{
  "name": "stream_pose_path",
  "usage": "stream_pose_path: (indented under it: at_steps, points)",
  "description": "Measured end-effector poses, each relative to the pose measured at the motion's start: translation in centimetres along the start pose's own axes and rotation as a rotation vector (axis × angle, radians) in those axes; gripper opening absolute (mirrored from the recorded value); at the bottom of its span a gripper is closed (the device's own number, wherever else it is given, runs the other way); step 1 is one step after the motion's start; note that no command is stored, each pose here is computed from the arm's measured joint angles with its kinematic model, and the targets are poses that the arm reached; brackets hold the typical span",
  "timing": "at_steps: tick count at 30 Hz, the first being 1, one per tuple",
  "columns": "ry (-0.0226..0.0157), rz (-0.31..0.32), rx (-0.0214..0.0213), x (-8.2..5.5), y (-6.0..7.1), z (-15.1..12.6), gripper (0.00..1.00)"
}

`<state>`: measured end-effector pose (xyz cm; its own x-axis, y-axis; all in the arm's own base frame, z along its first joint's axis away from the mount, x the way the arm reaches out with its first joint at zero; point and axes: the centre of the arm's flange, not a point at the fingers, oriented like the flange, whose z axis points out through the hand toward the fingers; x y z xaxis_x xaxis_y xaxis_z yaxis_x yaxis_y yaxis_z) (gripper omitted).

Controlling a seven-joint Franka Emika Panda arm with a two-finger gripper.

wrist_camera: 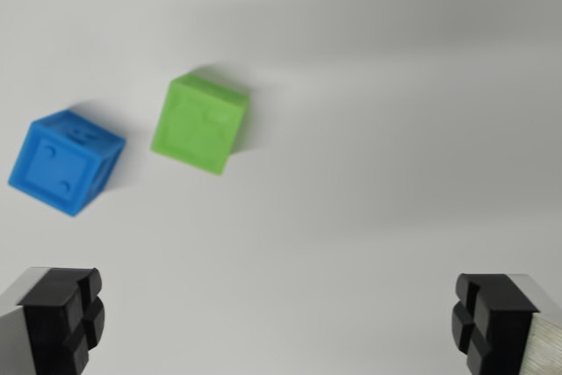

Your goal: Stack cube

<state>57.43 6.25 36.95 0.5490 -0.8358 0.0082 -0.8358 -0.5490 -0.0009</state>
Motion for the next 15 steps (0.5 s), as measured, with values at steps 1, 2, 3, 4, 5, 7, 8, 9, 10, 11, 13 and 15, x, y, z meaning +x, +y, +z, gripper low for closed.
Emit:
stream_pose_path:
  at_steps: [1, 2, 3, 4, 5, 7, 8, 9, 10, 11, 13, 15]
  points:
    - [-0.0004, 0.009, -0.0005, -0.2, -0.1, 0.2, 1.0]
    - [-0.0006, 0.012, -0.0007, -0.3, -0.2, 0.4, 1.0]
    - [-0.0008, 0.023, -0.0009, -0.6, -0.4, 0.6, 1.0]
    - [-0.001, 0.032, -0.0011, -0.8, -0.5, 0.8, 1.0]
    - [-0.0012, 0.04, -0.0012, -1.1, -0.7, 1.1, 1.0]
    - [-0.0015, 0.058, -0.0013, -1.6, -0.9, 1.5, 1.0]
    - [-0.0015, 0.066, -0.001, -1.8, -1.0, 1.7, 1.0]
    - [-0.0015, 0.071, -0.0008, -1.9, -1.1, 1.8, 1.0]
    - [-0.0018, 0.08, -0.0011, -2.2, -1.2, 2.0, 1.0]
    - [-0.002, 0.089, -0.0013, -2.4, -1.4, 2.3, 1.0]
    - [-0.0024, 0.109, -0.0018, -3.0, -1.7, 2.8, 1.0]
    - [-0.0028, 0.128, -0.0024, -3.5, -2.0, 3.3, 1.0]
